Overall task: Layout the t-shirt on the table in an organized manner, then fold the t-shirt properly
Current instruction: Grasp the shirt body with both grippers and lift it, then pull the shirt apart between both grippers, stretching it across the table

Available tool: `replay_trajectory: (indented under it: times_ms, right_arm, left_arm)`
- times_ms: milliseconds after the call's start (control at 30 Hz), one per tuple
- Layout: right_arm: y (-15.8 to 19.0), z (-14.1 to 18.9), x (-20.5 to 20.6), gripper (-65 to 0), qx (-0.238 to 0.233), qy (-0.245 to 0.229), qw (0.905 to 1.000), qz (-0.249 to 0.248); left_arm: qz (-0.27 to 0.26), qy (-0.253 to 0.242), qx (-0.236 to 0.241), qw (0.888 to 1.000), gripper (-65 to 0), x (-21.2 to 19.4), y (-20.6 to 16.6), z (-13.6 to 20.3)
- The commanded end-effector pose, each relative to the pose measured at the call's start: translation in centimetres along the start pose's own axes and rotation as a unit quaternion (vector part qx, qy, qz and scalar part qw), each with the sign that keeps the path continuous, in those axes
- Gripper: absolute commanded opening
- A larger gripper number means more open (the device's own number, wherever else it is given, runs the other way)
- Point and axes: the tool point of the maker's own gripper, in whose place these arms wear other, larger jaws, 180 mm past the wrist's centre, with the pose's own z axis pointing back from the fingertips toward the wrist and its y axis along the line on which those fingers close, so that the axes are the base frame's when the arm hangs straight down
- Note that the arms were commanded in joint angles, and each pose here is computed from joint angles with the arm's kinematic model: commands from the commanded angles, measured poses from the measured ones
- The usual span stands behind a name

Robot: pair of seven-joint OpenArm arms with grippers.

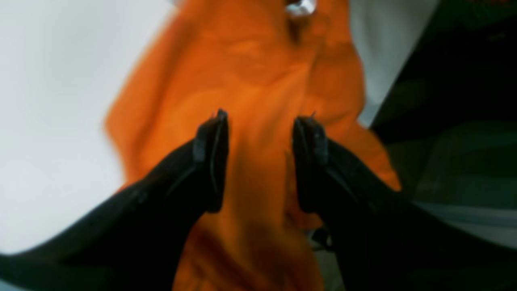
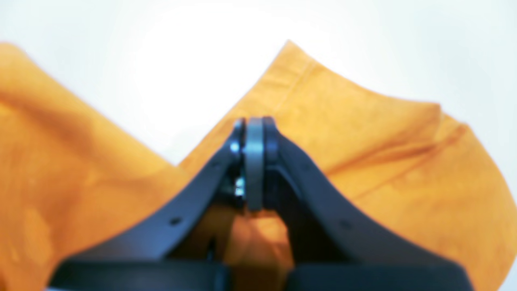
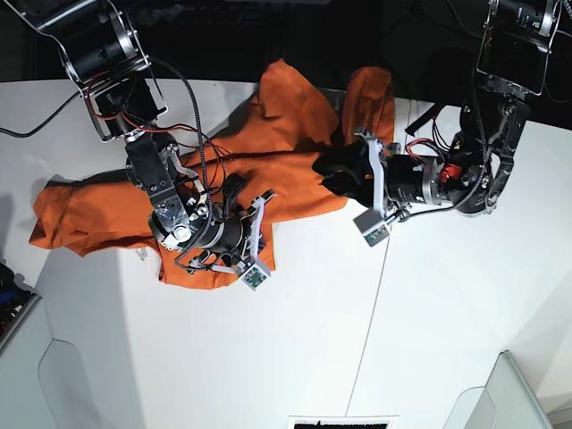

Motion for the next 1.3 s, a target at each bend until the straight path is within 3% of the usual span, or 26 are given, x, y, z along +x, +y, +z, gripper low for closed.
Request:
replay_trajectory:
  times_ms: [0,100,367,533,633,800,967,1067,1267]
  right_arm:
    - [-1.2,0.1,1.1,-65.0,-0.014,-0.012,0.9998,0.008]
    - [-2.5,-0.3,0.4,-65.0,-0.029,-0.003,0.9995,0.008]
    - [-8.4,0.0,-0.3,-65.0,-0.075,-0.009,0.9955,-0.057]
    - [-13.5,2.3,0.8,-65.0,-0.115,-0.048,0.9847,-0.121]
    - [-15.1,3.6,2.0,-65.0,-0.113,-0.080,0.9752,-0.173]
    - [-14.0,5.6,3.9,-65.0,-0.052,-0.124,0.9659,-0.222]
    - [-10.4,8.2,5.4,-65.0,-0.001,-0.173,0.9651,-0.197]
    - [-8.8,8.6,4.3,-65.0,0.005,-0.168,0.9664,-0.195]
    - [-8.3,6.1,-0.5,-65.0,-0.018,-0.126,0.9714,-0.201]
  left_arm:
    - [-0.016,-0.023,-0.011,1.000,-36.4,1.8,-0.6,0.1]
    - [-0.028,-0.019,-0.037,0.999,-36.4,1.9,-2.6,-1.2]
    - [-0.044,0.041,-0.097,0.994,-36.4,-0.5,-6.3,-3.1]
    - [-0.054,0.069,-0.122,0.989,-36.4,-2.0,-8.0,-4.1]
    - [-0.058,0.074,-0.119,0.988,-36.4,-2.3,-7.9,-4.2]
    - [-0.074,0.086,-0.093,0.989,-36.4,-2.7,-6.9,-4.3]
    - [-0.087,0.091,-0.073,0.989,-36.4,-2.8,-6.1,-4.4]
    - [-0.087,0.084,-0.073,0.990,-36.4,-2.6,-6.2,-4.4]
    - [-0.076,0.072,-0.089,0.991,-36.4,-2.2,-6.8,-4.4]
